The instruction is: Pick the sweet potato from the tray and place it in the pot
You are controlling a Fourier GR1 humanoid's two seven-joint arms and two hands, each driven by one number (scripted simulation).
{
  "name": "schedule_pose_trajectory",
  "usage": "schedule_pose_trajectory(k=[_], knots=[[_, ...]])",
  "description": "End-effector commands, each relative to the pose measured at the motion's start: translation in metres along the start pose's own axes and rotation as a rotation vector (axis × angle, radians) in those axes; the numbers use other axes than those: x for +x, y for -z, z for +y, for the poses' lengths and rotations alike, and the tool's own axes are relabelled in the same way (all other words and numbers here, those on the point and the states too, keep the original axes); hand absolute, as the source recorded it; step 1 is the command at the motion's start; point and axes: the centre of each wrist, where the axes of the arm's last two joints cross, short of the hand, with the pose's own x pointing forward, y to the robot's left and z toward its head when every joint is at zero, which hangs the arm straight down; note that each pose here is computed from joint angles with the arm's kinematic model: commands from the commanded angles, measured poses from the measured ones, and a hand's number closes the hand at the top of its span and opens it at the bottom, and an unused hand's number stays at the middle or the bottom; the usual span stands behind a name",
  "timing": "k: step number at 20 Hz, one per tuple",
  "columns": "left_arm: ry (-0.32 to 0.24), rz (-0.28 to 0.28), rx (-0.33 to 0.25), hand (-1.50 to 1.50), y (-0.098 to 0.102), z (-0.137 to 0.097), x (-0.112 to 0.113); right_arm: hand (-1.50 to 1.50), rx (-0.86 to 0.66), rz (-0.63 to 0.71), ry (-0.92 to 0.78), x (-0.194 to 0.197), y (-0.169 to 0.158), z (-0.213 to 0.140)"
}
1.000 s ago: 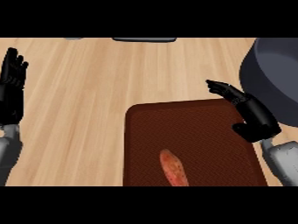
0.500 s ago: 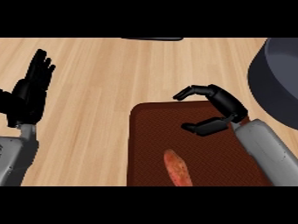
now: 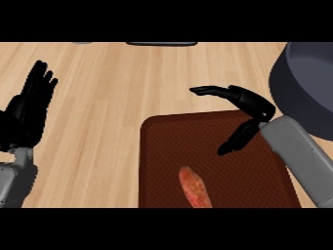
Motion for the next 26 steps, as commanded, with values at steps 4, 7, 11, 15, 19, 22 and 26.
schedule_pose_trajectory(k=[4, 7, 11, 15, 19, 22, 26], knots=[[0.021, -0.008, 0.029, 0.00, -0.008, 0.007, 0.004, -1.50, 0.423, 0.123, -0.154, 0.044, 0.034, -0.019], [0.016, 0.003, 0.025, 0.00, 0.004, -0.003, 0.013, -1.50, 0.587, 0.170, -0.269, 0.054, 0.055, 0.003], [0.016, 0.013, 0.023, 0.00, -0.011, 0.014, 0.002, -1.50, 0.693, 0.212, -0.365, 0.075, 0.062, 0.021], [0.000, 0.006, 0.033, 0.00, -0.005, 0.013, 0.003, -1.50, 0.770, 0.252, -0.383, 0.084, 0.077, 0.059], [0.001, 0.003, 0.031, 0.00, -0.011, 0.020, 0.007, -1.50, 0.745, 0.285, -0.374, 0.089, 0.047, 0.068], [-0.006, 0.027, 0.031, 0.00, -0.022, 0.016, -0.004, -1.50, 0.755, 0.288, -0.358, 0.093, 0.043, 0.080], [0.010, 0.018, 0.034, 0.00, -0.015, 0.002, 0.002, -1.50, 0.779, 0.326, -0.382, 0.099, 0.040, 0.095]])
